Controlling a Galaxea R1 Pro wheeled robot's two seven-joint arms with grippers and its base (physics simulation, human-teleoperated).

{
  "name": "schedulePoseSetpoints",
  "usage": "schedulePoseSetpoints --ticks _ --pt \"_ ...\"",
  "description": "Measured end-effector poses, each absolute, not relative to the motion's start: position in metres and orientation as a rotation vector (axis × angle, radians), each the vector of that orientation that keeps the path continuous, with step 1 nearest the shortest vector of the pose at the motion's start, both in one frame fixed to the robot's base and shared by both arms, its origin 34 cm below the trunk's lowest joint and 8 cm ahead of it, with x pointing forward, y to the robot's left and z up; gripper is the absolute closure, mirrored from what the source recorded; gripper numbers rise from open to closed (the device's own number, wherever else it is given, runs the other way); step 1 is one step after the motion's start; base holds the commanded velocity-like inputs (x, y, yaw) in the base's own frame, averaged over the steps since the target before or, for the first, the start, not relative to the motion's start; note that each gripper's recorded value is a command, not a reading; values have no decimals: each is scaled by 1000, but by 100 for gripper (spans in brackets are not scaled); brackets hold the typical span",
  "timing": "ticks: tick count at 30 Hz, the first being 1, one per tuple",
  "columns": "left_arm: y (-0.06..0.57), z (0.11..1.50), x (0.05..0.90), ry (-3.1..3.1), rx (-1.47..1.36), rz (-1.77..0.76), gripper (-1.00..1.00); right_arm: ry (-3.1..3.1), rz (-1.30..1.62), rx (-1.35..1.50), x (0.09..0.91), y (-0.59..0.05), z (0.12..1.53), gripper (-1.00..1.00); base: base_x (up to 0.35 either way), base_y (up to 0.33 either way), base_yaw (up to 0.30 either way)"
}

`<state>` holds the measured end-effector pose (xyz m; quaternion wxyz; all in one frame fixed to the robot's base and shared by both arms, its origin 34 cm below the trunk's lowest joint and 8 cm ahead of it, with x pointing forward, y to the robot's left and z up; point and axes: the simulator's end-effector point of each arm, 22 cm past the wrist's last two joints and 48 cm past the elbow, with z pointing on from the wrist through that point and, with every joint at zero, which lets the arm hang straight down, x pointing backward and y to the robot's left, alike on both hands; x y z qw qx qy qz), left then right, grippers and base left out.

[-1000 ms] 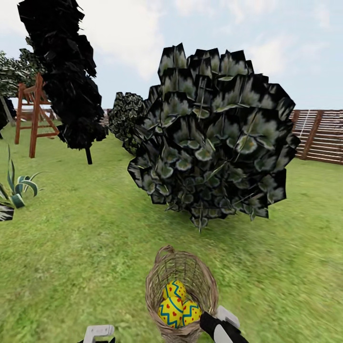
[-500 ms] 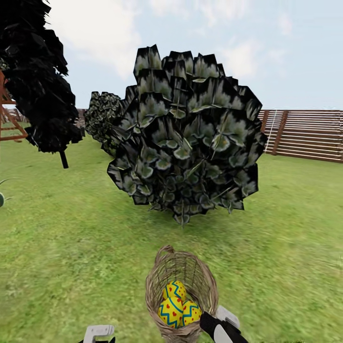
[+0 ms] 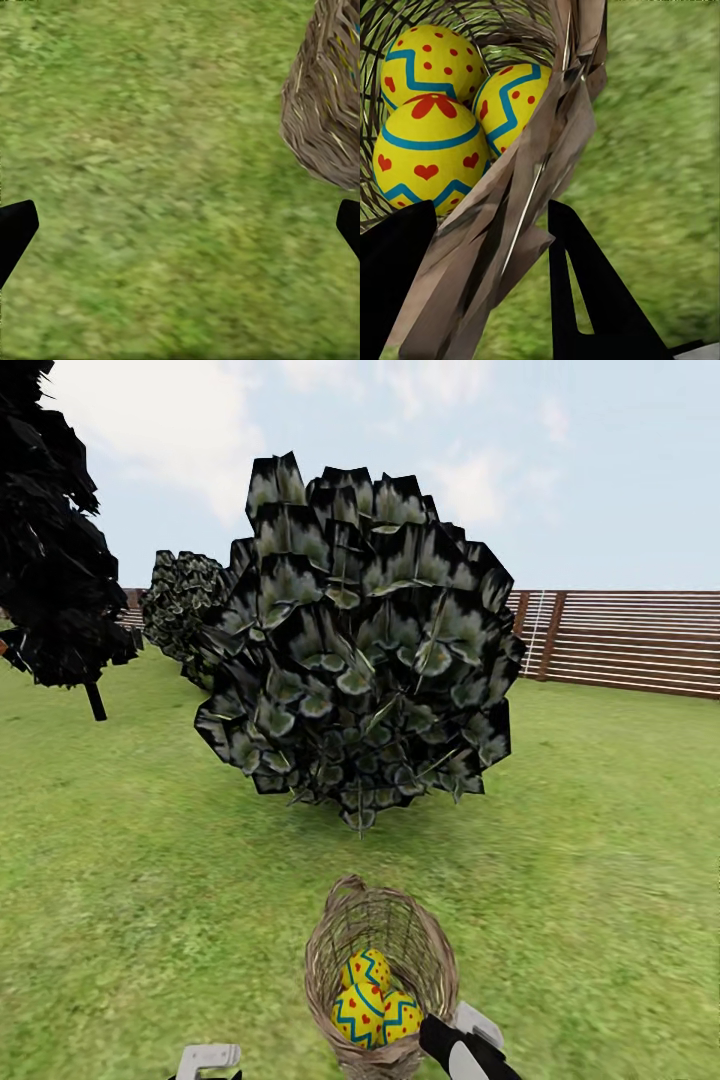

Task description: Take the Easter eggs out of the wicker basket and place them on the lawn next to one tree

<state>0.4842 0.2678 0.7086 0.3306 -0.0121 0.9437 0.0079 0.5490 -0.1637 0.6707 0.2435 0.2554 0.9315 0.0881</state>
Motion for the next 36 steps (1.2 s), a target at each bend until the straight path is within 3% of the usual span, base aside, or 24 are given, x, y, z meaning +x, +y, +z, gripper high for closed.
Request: schedulePoseSetpoints --ticks 18,36 --pt "267 710 485 2463 -34 16 -100 2539 250 696 550 -162 673 100 0 0 -137" --pt "269 736 485 2446 -30 35 -100 2520 253 692 551 -164 700 100 0 0 -230"
